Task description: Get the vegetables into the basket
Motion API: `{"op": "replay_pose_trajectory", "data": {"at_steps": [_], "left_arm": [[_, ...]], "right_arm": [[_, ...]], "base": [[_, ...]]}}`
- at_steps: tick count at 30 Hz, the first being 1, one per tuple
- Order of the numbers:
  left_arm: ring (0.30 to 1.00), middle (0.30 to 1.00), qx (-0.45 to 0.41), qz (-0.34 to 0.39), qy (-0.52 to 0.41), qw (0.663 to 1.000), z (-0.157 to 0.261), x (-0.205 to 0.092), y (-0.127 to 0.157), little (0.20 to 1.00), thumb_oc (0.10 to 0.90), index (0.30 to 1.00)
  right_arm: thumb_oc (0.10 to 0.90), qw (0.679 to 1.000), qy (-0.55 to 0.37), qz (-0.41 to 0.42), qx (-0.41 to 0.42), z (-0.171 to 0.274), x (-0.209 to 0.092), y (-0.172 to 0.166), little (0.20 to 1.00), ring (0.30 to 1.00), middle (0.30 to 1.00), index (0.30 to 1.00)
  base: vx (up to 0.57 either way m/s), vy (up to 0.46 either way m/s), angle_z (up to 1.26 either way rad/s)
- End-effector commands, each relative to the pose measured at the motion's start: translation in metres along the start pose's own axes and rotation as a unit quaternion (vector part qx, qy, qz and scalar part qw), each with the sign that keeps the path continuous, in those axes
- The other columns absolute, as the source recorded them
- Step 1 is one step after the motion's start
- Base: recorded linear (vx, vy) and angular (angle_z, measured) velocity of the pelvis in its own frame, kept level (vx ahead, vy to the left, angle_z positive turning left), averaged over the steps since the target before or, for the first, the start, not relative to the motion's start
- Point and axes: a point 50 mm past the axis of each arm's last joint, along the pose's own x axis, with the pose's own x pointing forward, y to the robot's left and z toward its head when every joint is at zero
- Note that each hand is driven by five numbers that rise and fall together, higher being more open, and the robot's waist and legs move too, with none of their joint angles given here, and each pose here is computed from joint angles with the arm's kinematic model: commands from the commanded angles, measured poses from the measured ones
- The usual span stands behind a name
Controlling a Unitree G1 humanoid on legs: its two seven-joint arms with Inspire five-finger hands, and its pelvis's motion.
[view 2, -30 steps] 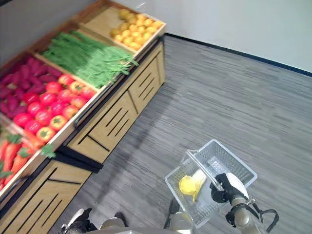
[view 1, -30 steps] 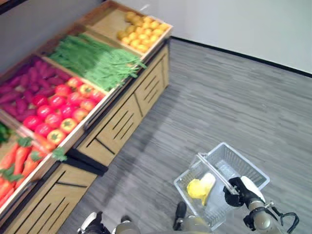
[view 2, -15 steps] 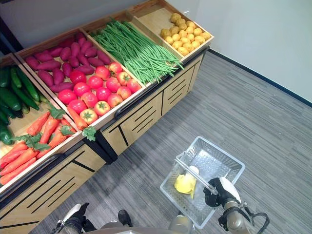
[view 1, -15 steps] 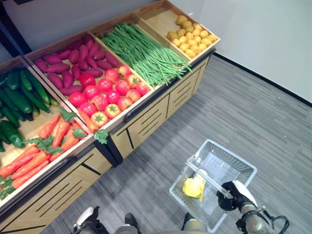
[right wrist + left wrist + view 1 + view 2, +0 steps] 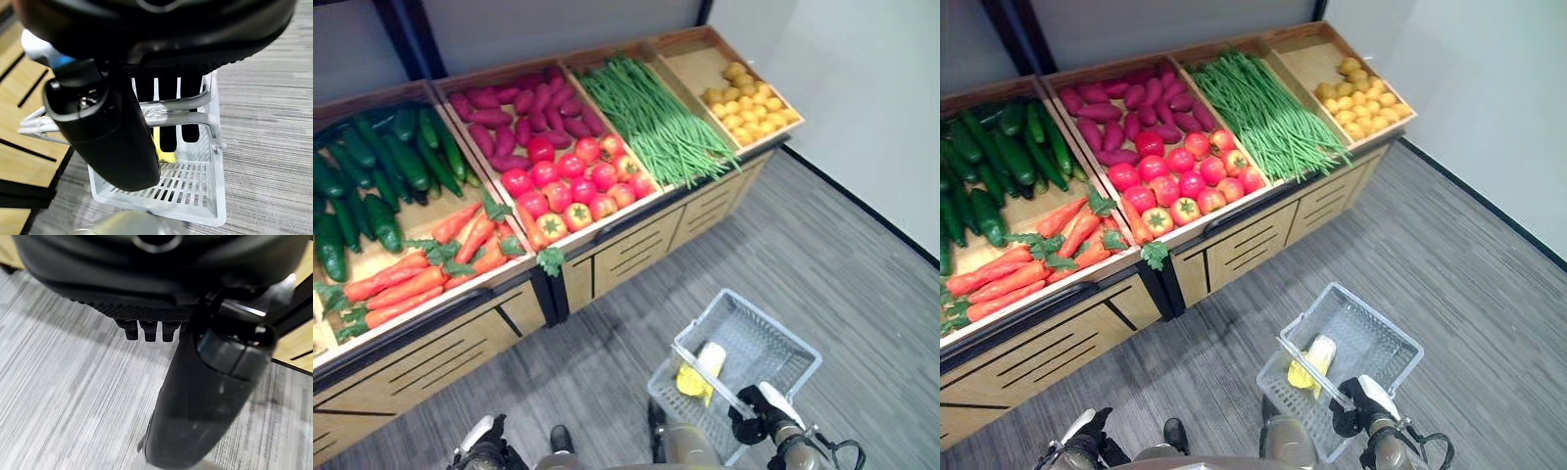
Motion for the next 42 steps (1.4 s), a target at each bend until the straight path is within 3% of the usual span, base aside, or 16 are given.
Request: {"op": "replay_pose_trajectory", "data": {"at_steps": [1,14,30,42], "left_arm": [[1.000,1.000,-0.038,0.033,-0.020,0.999,0.013,0.004,0.015,1.000,0.900,1.000],[1.000,1.000,-0.040,0.012,-0.059,0.997,0.040,0.004,0.003,1.000,0.900,1.000],[1.000,1.000,-0.004,-0.005,-0.048,0.999,0.029,0.004,0.002,1.000,0.900,1.000],[1.000,1.000,-0.058,0.019,-0.010,0.998,0.013,0.005,0.015,1.000,0.900,1.000]], "right_arm": [[0.400,0.998,-0.021,-0.054,0.024,0.003,0.003,-0.030,0.300,0.300,0.300,0.300],[0.400,0.985,0.168,-0.025,0.028,-0.073,-0.015,-0.012,0.300,0.300,0.300,0.300],[0.400,0.990,0.141,-0.001,0.026,-0.053,-0.005,-0.004,0.300,0.300,0.300,0.300],[0.400,0.988,0.149,0.019,0.036,-0.051,-0.005,0.010,0.300,0.300,0.300,0.300]], "base": [[0.19,-0.075,0.84],[0.10,-0.082,0.51],[0.13,0.280,0.16],[0.10,0.101,0.06]]}}
